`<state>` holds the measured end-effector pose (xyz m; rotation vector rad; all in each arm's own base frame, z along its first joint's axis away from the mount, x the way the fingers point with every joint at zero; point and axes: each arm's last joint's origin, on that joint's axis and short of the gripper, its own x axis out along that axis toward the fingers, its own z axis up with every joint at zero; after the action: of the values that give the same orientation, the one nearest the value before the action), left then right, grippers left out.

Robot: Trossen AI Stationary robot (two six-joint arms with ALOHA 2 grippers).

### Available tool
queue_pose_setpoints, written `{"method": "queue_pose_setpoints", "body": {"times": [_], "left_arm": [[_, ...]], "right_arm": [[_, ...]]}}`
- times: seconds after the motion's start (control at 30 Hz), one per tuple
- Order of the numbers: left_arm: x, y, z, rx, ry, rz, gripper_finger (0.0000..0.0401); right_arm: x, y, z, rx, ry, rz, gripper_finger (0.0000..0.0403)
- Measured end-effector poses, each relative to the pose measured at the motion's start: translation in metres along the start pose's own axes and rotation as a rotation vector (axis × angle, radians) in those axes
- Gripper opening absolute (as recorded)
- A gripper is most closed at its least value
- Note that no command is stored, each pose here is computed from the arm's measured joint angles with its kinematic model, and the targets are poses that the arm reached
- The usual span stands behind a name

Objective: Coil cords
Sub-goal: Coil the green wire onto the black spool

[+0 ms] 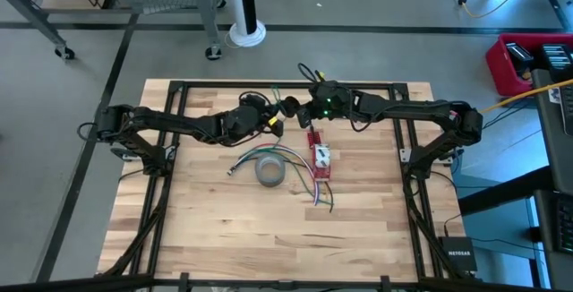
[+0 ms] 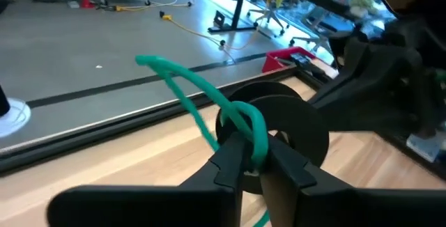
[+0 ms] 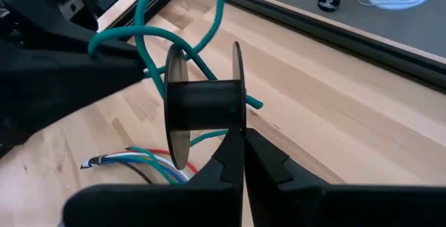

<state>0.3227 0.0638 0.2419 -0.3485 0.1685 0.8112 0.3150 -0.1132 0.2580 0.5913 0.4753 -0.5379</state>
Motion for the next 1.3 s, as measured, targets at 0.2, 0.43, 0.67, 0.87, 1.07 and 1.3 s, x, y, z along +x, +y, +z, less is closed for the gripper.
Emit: {"method": "queue_pose_setpoints", "body": {"times": [0.2,0.43,0.67,0.87,1.07,1.3], "left_arm": [[0.000,-0.001,-0.001,0.067,0.024,-0.037,0.0059],[-0.005,-0.004,-0.014,0.099,0.144,-0.094,0.0069],[-0.014,-0.010,-0.026,0.149,0.224,-0.100,0.0070],[-0.023,-0.019,-0.033,0.175,0.245,-0.130,0.0070],[-0.037,-0.024,-0.043,0.163,0.324,-0.128,0.0070],[-0.070,-0.042,-0.065,0.214,0.429,-0.180,0.0070]], "right_arm": [[0.000,0.000,0.000,0.000,0.000,0.000,0.0003],[0.000,0.000,0.000,0.000,-0.002,-0.003,0.0003],[0.000,-0.001,0.001,-0.004,-0.017,-0.027,0.0003],[0.000,-0.001,0.001,-0.005,-0.016,-0.031,0.0003],[-0.001,-0.001,0.001,-0.010,-0.021,-0.040,0.0003],[-0.001,-0.002,0.001,-0.012,-0.036,-0.072,0.0003]]}}
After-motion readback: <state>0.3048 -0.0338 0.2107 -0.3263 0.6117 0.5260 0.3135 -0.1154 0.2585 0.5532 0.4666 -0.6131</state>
